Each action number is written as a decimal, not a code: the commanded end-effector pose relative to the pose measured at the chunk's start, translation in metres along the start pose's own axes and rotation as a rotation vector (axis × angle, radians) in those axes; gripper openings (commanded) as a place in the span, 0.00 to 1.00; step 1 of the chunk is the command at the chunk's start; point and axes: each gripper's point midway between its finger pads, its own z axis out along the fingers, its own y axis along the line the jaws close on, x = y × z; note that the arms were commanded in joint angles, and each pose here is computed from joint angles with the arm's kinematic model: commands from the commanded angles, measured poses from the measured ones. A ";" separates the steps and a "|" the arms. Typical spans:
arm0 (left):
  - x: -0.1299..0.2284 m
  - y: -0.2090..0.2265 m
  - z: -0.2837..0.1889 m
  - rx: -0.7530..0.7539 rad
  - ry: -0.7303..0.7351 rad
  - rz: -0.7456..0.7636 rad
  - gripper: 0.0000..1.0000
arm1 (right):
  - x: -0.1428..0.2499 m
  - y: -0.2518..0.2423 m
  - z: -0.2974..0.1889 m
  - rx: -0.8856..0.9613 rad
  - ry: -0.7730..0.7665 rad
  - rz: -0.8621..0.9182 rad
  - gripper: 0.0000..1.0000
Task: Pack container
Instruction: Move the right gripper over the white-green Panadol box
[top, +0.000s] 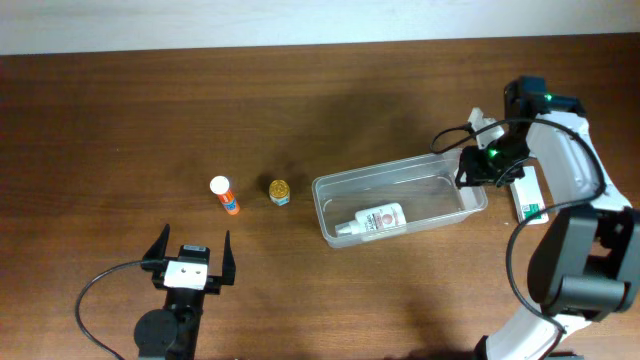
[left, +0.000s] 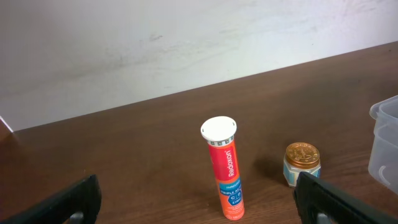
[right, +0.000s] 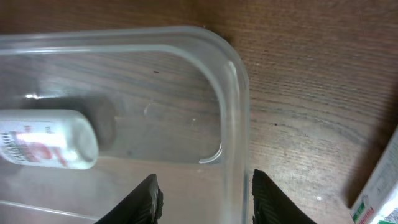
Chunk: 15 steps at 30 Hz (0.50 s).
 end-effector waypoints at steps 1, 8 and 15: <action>0.002 0.002 0.000 -0.009 0.004 0.015 0.99 | 0.001 -0.004 0.009 0.018 0.023 -0.026 0.41; 0.002 0.002 0.000 -0.009 0.005 0.015 1.00 | 0.000 -0.004 0.010 0.019 0.020 0.021 0.25; 0.002 0.002 0.000 -0.010 0.005 0.015 0.99 | -0.002 -0.005 0.010 0.024 0.010 0.128 0.04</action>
